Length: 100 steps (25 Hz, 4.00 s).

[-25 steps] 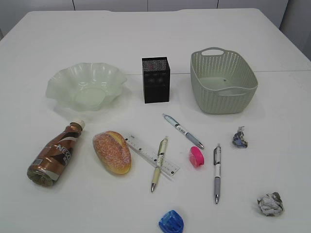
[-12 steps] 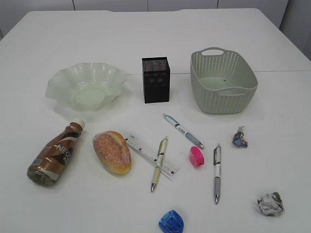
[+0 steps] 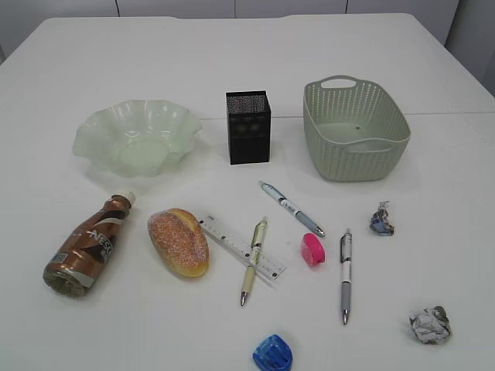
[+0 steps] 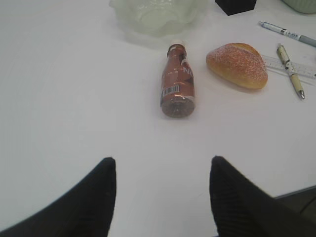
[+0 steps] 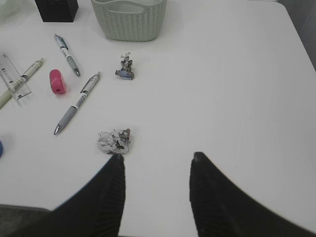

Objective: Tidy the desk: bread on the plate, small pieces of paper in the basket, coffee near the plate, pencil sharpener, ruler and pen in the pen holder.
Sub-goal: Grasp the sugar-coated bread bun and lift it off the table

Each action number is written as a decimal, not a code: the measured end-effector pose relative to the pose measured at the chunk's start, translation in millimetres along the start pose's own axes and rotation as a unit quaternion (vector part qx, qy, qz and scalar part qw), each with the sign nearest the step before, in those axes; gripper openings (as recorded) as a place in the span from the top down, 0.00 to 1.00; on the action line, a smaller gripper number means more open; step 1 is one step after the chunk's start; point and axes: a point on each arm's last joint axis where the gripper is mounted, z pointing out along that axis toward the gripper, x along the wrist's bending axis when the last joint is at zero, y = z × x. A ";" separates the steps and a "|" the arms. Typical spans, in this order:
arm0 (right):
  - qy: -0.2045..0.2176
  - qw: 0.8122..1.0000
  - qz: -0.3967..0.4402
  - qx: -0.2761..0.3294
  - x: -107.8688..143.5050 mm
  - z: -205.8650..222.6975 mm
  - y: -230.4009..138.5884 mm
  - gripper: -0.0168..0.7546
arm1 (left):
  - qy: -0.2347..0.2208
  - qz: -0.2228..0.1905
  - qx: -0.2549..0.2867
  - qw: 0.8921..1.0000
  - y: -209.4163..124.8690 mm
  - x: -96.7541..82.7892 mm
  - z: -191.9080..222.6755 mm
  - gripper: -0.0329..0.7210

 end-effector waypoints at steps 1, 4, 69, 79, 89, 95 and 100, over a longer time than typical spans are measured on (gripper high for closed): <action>0.000 1.000 0.000 0.000 0.0 0.0 0.0 0.52 | -0.002 -0.001 0.000 1.000 0.1 -0.4 0.0 0.38; 0.000 1.000 0.000 0.000 0.0 0.0 0.0 0.52 | -0.006 -0.003 -0.001 1.000 0.2 -1.1 0.0 0.38; 0.024 0.974 0.076 0.213 9.0 34.4 23.0 0.52 | -0.078 -0.145 0.395 0.904 188.1 -85.1 206.4 0.24; 0.042 0.972 0.087 0.215 12.6 34.3 23.3 0.52 | -0.055 -0.201 0.444 0.872 154.9 -111.3 295.9 0.24; 0.071 0.968 0.104 0.218 18.4 33.5 23.8 0.52 | -0.043 -0.202 0.436 0.876 139.3 -116.2 333.6 0.24; 0.074 0.968 0.105 0.218 18.9 33.4 23.8 0.52 | -0.048 -0.226 0.419 0.878 133.9 -116.2 350.6 0.24; 0.077 0.967 0.107 0.218 19.5 33.3 23.9 0.52 | -0.039 -0.251 0.418 0.872 129.5 -117.2 358.2 0.23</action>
